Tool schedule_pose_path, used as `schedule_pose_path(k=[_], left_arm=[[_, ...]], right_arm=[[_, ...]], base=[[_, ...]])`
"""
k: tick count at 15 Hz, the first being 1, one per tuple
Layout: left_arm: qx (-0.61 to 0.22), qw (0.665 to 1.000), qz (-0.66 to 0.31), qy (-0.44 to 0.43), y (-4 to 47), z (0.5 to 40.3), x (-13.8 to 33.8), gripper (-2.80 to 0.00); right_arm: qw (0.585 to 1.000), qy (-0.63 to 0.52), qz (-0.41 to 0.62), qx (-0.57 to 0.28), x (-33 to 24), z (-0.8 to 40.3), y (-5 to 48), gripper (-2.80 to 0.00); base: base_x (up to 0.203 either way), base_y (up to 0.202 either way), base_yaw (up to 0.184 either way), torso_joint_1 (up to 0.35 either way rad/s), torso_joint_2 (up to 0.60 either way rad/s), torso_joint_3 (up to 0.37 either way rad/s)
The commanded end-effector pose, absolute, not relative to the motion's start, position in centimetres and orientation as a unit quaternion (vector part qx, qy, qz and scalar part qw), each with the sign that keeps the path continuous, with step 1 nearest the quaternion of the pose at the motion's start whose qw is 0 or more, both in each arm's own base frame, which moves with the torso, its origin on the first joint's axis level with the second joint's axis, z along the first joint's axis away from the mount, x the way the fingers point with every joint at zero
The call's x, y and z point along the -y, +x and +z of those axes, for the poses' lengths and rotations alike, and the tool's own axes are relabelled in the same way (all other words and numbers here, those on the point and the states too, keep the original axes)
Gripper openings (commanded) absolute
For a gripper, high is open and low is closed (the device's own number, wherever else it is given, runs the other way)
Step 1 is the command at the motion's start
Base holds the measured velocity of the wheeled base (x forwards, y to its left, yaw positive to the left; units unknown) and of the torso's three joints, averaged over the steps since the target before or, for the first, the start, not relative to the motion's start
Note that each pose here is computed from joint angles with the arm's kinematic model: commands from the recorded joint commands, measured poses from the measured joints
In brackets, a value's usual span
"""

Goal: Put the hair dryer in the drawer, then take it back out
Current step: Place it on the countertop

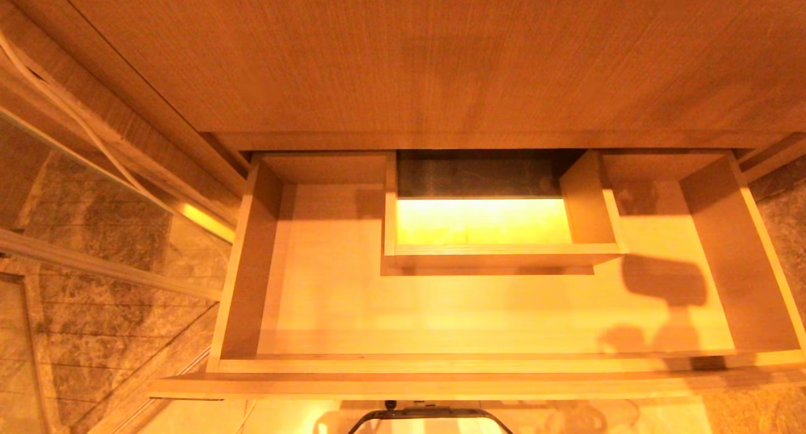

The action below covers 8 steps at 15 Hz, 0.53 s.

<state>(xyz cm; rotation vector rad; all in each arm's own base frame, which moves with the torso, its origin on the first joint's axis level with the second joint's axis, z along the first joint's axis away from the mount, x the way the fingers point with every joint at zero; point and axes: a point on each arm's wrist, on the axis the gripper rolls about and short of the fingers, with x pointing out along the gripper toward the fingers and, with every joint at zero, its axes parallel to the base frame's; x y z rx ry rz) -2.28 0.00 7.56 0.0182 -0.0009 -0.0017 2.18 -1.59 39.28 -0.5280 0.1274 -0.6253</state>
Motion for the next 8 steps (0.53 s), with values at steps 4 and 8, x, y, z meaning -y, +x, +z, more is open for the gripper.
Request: schedule_pose_path(k=[4, 8], left_arm=[[0.000, 1.000, -0.001, 0.009, -2.3, 7.5, 0.0, -2.80], [0.000, 1.000, -0.001, 0.009, -2.3, 7.5, 0.0, -2.80]], right_arm=[[0.925, -0.222, -0.305, -0.047, 1.3, 39.5, 1.8, -2.80], [0.929, -0.202, -0.305, -0.052, 1.0, 39.8, 1.4, -2.80]], base=[[0.000, 0.000, 0.000, 0.000, 0.00, 0.000], [0.000, 0.000, 0.000, 0.000, 0.00, 0.000]])
